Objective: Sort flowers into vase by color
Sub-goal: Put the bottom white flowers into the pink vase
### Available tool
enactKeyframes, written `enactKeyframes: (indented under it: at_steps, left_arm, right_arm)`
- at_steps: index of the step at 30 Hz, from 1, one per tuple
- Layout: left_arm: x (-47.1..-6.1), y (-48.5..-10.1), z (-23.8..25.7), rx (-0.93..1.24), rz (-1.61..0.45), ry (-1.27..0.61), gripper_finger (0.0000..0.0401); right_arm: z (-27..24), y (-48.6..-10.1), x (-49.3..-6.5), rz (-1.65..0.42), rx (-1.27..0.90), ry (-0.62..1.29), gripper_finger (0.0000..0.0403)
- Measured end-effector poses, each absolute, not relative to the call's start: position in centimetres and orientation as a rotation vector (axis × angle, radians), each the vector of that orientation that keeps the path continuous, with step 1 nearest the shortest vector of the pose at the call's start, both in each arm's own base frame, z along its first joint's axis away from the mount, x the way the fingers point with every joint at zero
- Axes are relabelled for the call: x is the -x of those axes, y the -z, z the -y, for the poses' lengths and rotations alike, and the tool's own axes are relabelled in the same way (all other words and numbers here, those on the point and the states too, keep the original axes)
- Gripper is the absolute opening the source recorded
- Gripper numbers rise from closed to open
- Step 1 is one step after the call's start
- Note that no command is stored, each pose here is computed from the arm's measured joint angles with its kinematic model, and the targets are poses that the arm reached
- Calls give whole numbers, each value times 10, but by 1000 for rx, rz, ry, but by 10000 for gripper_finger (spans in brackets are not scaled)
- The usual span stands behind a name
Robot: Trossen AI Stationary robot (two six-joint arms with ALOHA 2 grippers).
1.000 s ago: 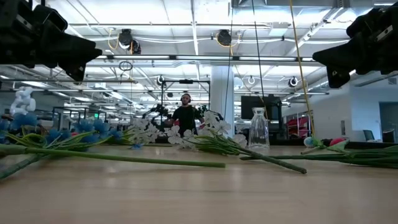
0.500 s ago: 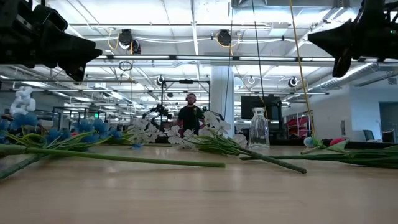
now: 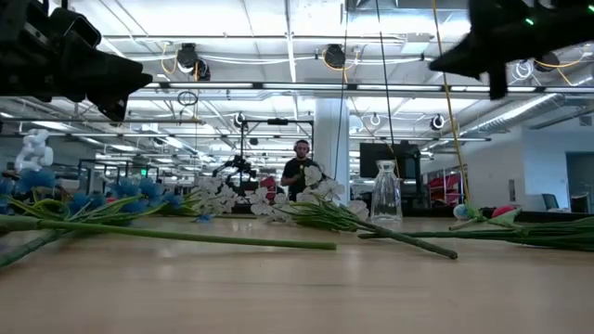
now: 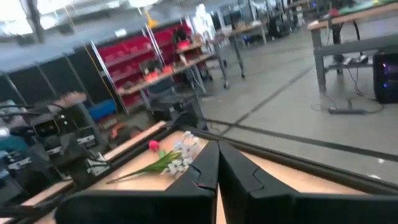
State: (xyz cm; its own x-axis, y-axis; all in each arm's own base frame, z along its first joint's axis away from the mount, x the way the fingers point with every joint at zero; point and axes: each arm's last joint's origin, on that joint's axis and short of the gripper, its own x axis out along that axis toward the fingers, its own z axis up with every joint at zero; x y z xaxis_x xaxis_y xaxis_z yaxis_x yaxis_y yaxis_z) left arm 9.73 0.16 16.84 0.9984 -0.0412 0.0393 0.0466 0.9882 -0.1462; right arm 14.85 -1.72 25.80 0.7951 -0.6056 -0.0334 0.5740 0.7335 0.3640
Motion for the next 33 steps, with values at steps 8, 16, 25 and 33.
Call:
enactKeyframes:
  at_steps: [8, 16, 25, 33]
  left_arm:
    - [-97, -168, -2, 148, 37, 44, 116]
    - [-97, -168, -2, 148, 36, 44, 116]
    - [-97, -168, -2, 148, 36, 44, 116]
    - [-97, -168, -2, 148, 36, 44, 116]
  right_arm:
    - [11, -301, -253, -254, -320, 752, 0]
    - [17, -319, -327, -636, -446, 846, 0]
    - [29, -315, -364, -814, -697, 902, 0]
    - [30, -297, -375, -913, -748, 857, 27]
